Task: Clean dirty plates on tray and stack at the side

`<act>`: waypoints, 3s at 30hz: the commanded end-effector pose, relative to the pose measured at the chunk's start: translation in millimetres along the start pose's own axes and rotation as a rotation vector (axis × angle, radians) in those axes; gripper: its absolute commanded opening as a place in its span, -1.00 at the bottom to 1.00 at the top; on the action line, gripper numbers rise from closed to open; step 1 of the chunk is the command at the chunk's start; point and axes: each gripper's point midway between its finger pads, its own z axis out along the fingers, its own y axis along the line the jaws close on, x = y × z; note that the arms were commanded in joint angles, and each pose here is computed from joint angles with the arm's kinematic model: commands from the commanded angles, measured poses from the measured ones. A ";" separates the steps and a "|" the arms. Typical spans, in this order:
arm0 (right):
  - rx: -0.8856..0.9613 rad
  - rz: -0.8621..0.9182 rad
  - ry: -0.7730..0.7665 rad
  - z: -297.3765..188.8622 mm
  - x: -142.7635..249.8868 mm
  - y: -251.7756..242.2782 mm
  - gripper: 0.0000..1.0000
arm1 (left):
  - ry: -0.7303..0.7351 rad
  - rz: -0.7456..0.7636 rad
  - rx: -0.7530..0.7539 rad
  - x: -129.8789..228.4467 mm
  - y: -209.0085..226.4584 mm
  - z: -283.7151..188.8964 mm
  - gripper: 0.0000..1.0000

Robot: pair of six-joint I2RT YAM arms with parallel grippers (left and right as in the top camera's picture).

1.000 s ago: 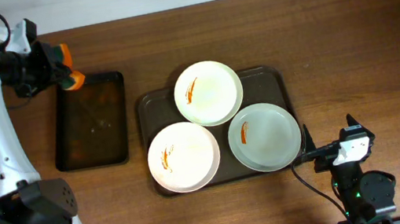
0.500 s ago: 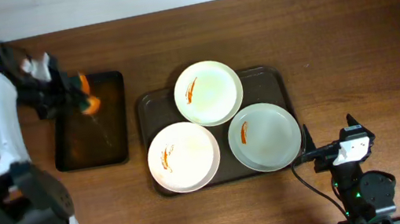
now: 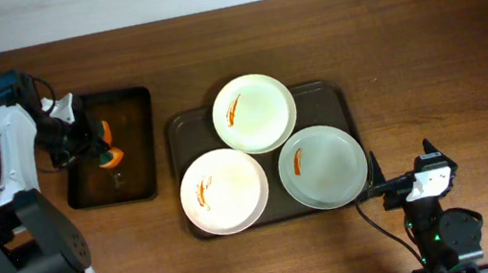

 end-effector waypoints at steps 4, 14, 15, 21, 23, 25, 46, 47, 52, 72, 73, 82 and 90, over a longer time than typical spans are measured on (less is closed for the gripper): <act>0.015 -0.006 0.006 0.0 3.3 -3.0 0.97 | -0.379 0.225 0.251 -7.7 -112.4 -180.1 -1.00; 0.015 -0.006 0.006 0.0 3.3 -3.0 0.97 | -0.172 0.092 -0.031 -3.5 -25.1 -69.6 -1.00; 0.015 -0.006 0.006 0.0 3.3 -3.0 0.97 | -0.126 0.075 -0.025 0.7 -17.9 -48.5 -1.00; 0.015 -0.006 0.006 0.0 3.3 -3.0 0.97 | -0.159 0.102 0.128 1.3 -56.7 -84.5 -1.00; 0.015 -0.006 0.006 0.0 3.3 -3.0 0.97 | -0.273 0.165 0.182 5.6 -89.7 -145.5 -1.00; 0.015 -0.006 0.006 0.0 3.3 -3.0 0.97 | -0.452 0.267 0.228 21.9 -126.9 -220.9 -1.00; 0.015 -0.006 0.006 0.0 3.3 -3.0 0.97 | 0.033 0.212 -0.130 161.5 -158.1 65.5 -1.00; 0.015 -0.006 0.006 0.0 3.3 -3.0 0.97 | 0.018 0.205 -0.133 163.4 -159.3 74.3 -1.00; 0.015 -0.006 0.006 0.0 3.3 -3.0 0.97 | -0.080 0.235 -0.187 182.0 -161.2 119.4 -1.00; 0.015 -0.006 0.006 0.0 3.3 -3.0 0.97 | -0.404 0.142 -0.238 133.4 -143.6 -88.6 0.99; 0.015 -0.006 0.006 0.0 3.3 -3.0 0.97 | -0.361 0.126 -0.275 140.5 -131.7 -86.1 0.99; -0.558 0.399 0.058 -25.9 -10.4 90.0 0.97 | -0.169 0.054 -0.433 178.3 -76.2 -32.2 0.99; -0.987 0.434 -0.029 -87.3 -96.1 134.9 0.97 | -0.126 0.066 -0.402 185.3 -75.7 -16.2 0.99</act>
